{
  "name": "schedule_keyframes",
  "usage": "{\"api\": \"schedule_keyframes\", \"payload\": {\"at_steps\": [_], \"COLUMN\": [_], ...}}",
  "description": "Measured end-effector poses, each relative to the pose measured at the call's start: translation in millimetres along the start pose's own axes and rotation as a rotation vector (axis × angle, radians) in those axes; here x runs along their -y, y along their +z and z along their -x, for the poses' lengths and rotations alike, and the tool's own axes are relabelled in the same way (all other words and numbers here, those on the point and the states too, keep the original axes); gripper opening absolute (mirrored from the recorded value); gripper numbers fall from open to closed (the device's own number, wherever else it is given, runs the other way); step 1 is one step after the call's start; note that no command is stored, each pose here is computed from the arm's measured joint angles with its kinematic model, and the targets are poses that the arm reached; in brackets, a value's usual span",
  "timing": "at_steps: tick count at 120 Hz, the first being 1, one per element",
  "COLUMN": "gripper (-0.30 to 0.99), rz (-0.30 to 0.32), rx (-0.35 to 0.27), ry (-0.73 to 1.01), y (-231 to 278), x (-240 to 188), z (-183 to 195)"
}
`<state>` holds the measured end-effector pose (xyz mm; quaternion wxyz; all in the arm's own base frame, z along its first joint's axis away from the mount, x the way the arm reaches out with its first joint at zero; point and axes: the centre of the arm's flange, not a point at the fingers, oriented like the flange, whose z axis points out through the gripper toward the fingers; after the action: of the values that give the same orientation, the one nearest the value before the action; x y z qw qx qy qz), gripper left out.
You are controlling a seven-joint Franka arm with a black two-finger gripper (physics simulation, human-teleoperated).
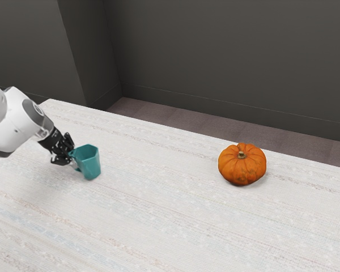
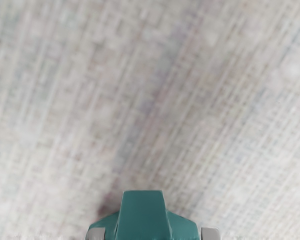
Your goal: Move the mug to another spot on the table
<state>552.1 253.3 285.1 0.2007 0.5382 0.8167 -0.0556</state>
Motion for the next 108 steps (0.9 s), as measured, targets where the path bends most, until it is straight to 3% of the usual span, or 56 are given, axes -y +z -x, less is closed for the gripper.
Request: {"api": "schedule_keyframes", "payload": {"at_steps": [48,108], "gripper": [0.08,-0.01], "rz": [-0.009,-0.234], "rx": [0.111,0.235], "ry": [0.078,0.213], "y": [-12,37], "x": [33,70], "z": [58,129]}}
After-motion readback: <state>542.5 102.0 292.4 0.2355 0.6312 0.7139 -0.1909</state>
